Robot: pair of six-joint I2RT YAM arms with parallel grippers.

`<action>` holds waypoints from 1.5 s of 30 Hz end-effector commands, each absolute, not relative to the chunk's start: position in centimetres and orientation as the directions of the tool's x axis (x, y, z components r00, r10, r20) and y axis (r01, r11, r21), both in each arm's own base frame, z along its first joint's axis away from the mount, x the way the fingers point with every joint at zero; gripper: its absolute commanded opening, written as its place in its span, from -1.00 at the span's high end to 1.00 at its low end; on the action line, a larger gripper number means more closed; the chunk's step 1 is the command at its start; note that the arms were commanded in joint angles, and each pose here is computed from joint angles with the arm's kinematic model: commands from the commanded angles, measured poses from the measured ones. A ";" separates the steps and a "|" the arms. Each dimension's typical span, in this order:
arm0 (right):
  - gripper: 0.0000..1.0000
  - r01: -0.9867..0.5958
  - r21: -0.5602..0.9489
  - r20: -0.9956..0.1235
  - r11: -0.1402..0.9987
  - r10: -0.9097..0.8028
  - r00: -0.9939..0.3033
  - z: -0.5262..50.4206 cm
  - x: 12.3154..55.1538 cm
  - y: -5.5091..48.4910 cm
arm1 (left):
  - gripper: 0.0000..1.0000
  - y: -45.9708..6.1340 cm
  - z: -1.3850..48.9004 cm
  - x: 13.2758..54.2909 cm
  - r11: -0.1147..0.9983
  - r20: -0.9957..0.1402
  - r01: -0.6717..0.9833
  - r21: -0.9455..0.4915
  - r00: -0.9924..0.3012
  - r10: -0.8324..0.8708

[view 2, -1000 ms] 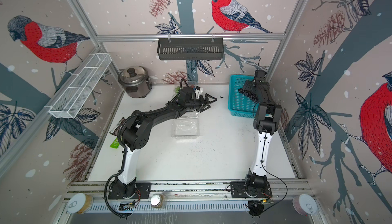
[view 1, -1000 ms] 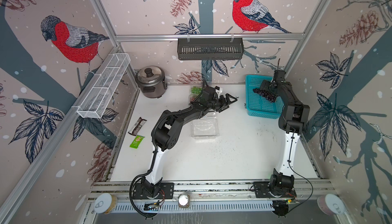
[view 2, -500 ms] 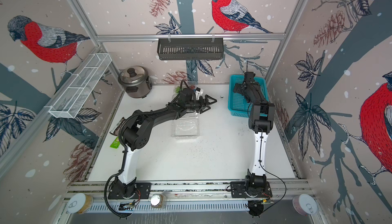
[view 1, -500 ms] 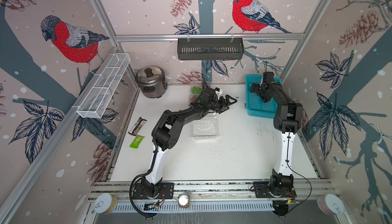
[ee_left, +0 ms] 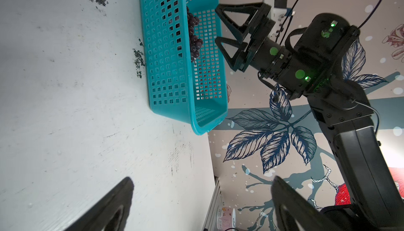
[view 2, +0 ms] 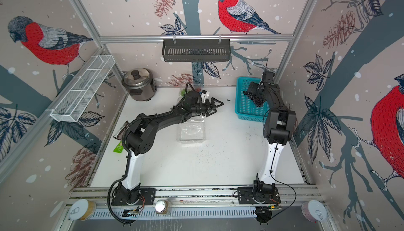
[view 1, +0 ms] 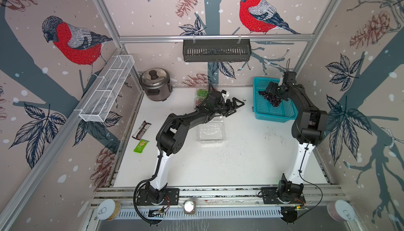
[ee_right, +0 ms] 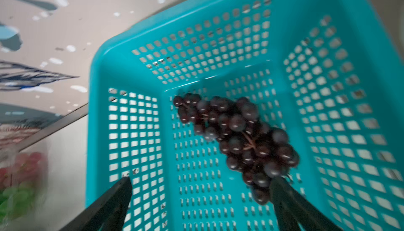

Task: Pack grapes into containers
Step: Pick up the grape from the basket.

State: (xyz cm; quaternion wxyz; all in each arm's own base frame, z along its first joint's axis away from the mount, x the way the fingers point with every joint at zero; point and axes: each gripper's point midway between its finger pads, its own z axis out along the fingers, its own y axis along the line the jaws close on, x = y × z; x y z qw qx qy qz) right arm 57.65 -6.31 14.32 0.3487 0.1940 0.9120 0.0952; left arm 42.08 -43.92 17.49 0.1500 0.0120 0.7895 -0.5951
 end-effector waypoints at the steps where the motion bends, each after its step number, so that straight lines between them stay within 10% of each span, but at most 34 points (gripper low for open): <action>1: -0.99 0.368 0.309 -0.603 0.877 0.480 -0.637 14.3 56.6 -8.2 | -0.94 -44.0 19.1 42.0 0.252 -0.280 0.236 -0.939 -0.947 -0.156; 19: 0.11 0.487 0.238 -0.546 0.840 0.530 -0.649 8.0 54.2 -10.6 | -0.93 -44.1 18.5 42.2 0.258 -0.275 0.231 -0.938 -0.949 -0.151; 45: 0.85 0.456 0.321 -0.530 0.830 0.556 -0.640 6.2 55.9 -10.0 | -0.94 -43.6 17.2 42.8 0.267 -0.251 0.203 -0.942 -0.954 -0.161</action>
